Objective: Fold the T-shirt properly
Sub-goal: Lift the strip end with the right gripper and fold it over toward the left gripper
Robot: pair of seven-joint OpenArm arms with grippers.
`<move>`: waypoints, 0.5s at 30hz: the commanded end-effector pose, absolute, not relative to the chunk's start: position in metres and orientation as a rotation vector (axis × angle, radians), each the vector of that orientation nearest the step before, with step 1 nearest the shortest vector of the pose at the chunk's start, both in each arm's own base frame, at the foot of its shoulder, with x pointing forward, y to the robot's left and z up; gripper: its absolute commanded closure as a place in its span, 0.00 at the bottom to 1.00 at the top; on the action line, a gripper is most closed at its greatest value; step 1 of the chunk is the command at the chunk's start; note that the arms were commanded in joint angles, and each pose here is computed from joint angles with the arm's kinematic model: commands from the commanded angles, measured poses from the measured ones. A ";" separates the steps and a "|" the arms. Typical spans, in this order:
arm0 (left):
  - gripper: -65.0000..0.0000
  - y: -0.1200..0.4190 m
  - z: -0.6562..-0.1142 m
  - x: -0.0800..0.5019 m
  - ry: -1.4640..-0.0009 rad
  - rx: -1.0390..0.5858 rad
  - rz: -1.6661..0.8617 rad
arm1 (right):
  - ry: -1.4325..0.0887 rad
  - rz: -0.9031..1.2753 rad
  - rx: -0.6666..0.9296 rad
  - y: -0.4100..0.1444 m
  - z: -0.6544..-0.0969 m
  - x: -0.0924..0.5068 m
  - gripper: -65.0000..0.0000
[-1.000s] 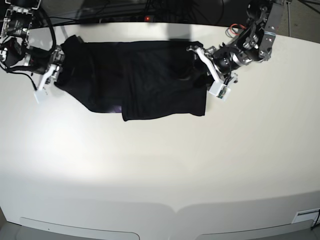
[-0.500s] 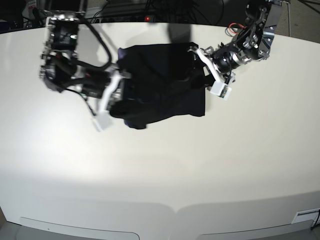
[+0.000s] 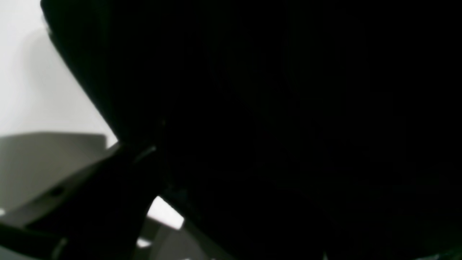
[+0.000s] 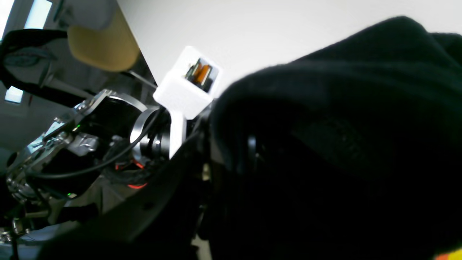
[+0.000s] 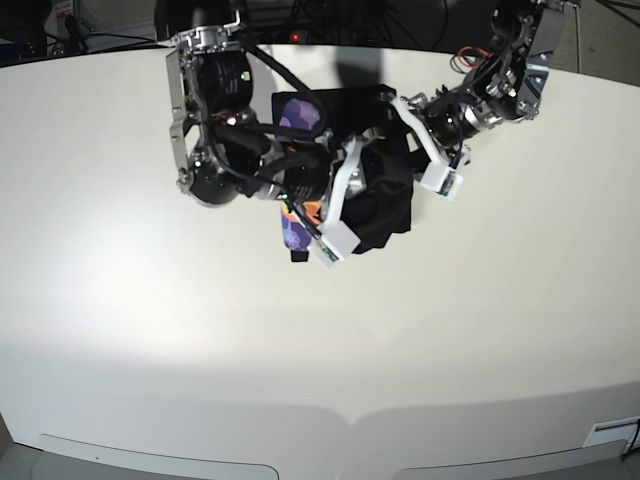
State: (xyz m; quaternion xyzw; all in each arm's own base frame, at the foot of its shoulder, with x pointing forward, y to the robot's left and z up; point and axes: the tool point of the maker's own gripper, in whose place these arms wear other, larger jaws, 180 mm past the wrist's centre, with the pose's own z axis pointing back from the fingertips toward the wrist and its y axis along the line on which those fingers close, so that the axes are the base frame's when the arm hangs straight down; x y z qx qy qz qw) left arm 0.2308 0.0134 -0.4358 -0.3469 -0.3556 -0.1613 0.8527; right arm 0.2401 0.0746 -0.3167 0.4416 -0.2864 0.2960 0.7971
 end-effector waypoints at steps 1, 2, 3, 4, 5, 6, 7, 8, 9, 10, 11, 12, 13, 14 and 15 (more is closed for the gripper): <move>0.48 0.023 -0.457 0.216 -0.651 -0.660 -0.381 | -0.646 0.648 0.980 0.079 -0.304 0.242 1.00; 0.48 0.024 -0.456 0.217 -0.657 -0.660 -0.380 | -0.641 0.647 0.979 0.079 -0.306 0.240 1.00; 0.48 0.024 -0.456 0.217 -0.660 -0.661 -0.378 | -0.635 0.646 0.978 0.079 -0.307 0.239 1.00; 0.48 0.024 -0.456 0.217 -0.660 -0.660 -0.379 | -0.632 0.644 0.980 0.079 -0.308 0.238 1.00; 0.48 0.024 -0.456 0.217 -0.660 -0.661 -0.378 | -0.631 0.641 0.983 0.079 -0.308 0.237 1.00; 0.48 0.024 -0.456 0.217 -0.660 -0.661 -0.379 | -0.629 0.640 0.985 0.079 -0.309 0.236 1.00; 0.48 0.024 -0.456 0.217 -0.660 -0.661 -0.379 | -0.628 0.640 0.987 0.079 -0.308 0.236 1.00; 0.48 0.024 -0.455 0.217 -0.661 -0.661 -0.378 | -0.629 0.640 0.988 0.079 -0.308 0.236 1.00; 0.48 0.023 -0.454 0.216 -0.658 -0.665 -0.398 | -0.629 0.640 0.988 0.079 -0.308 0.236 1.00; 0.48 0.024 -0.453 0.214 -0.653 -0.662 -0.423 | -0.628 0.640 0.987 0.079 -0.308 0.236 1.00; 0.48 0.026 -0.452 0.214 -0.644 -0.655 -0.436 | -0.628 0.641 0.987 0.078 -0.308 0.236 1.00; 0.48 0.027 -0.450 0.213 -0.636 -0.647 -0.454 | -0.628 0.641 0.986 0.078 -0.309 0.236 0.97; 0.48 0.029 -0.447 0.213 -0.631 -0.637 -0.475 | -0.627 0.641 0.988 0.078 -0.308 0.236 0.90; 0.48 0.030 -0.442 0.214 -0.629 -0.633 -0.489 | -0.627 0.640 0.999 0.078 -0.307 0.235 0.84; 0.48 0.032 -0.437 0.215 -0.630 -0.632 -0.499 | -0.629 0.638 1.019 0.080 -0.304 0.234 0.79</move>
